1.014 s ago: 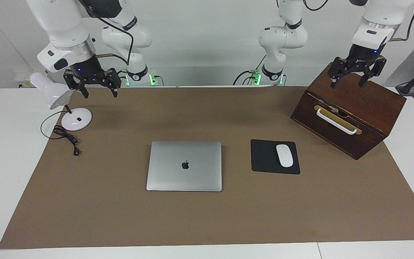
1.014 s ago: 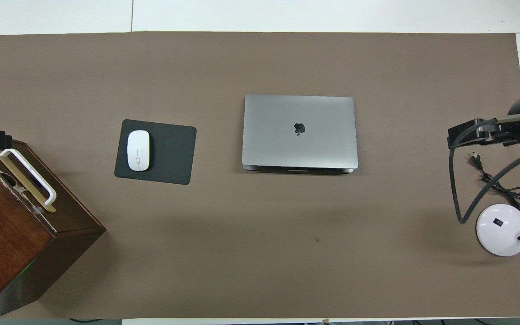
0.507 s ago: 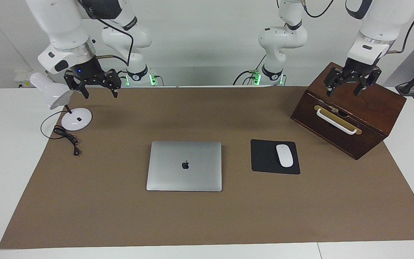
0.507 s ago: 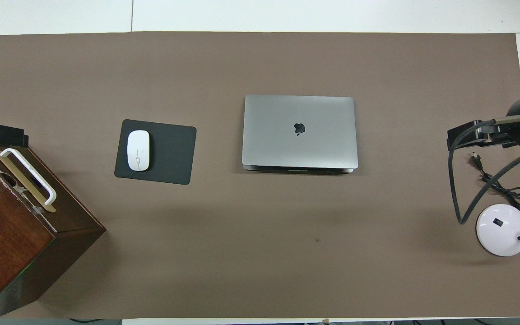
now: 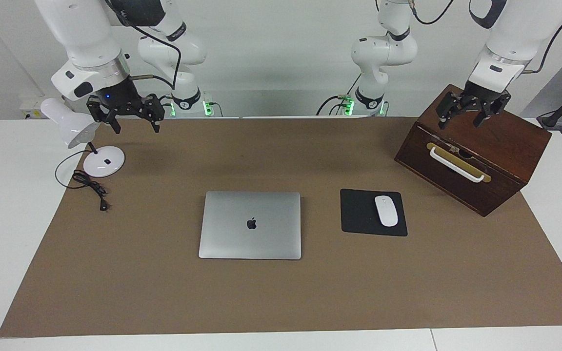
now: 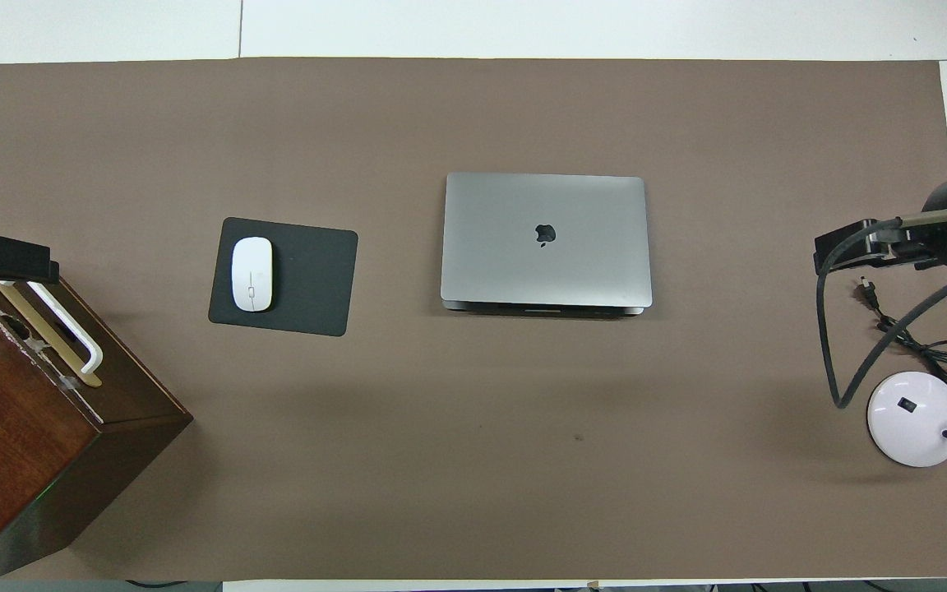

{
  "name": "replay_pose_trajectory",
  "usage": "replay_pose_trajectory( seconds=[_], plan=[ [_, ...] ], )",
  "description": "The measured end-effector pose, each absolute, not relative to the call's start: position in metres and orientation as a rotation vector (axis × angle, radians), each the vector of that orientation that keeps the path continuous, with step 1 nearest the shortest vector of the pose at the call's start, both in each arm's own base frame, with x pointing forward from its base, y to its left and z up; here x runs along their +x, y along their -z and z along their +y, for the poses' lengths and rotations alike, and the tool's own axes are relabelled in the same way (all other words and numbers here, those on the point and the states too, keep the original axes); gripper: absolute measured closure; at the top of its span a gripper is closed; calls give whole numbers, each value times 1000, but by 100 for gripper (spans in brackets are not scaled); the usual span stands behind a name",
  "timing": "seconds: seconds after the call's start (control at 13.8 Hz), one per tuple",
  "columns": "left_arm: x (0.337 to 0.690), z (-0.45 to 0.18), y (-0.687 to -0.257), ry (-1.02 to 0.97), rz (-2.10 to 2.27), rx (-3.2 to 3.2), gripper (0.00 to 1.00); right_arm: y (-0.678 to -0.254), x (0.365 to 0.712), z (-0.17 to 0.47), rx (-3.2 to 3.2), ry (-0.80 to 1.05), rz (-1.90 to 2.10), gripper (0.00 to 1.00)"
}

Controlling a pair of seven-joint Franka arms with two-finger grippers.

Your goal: Close laptop with both arms

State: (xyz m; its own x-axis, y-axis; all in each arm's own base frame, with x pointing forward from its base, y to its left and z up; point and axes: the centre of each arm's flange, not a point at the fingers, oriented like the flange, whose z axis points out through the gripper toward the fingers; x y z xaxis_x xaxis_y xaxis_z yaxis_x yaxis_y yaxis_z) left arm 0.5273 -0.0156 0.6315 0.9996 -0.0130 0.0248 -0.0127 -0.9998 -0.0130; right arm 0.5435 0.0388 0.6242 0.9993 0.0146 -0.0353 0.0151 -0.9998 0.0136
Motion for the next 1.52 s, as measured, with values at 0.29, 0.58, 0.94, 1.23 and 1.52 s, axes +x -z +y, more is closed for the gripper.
replay_pose_trajectory(
  seconds=[0.29,0.58,0.94,1.23,1.52],
  plan=[
    [527,-10,-631,39,-2,-3129,0,-623,543,39,3127,59,23,0],
    [527,-10,-633,43,-3,-3129,0,-622,543,39,3127,62,24,0],
    [525,-15,-637,55,10,-3128,0,-621,543,39,3127,64,24,0],
    [524,-16,-637,54,6,-3146,0,-621,543,39,3127,64,24,0],
    [524,-14,-637,55,-1,-3154,0,-621,543,39,3127,63,23,0]
  ],
)
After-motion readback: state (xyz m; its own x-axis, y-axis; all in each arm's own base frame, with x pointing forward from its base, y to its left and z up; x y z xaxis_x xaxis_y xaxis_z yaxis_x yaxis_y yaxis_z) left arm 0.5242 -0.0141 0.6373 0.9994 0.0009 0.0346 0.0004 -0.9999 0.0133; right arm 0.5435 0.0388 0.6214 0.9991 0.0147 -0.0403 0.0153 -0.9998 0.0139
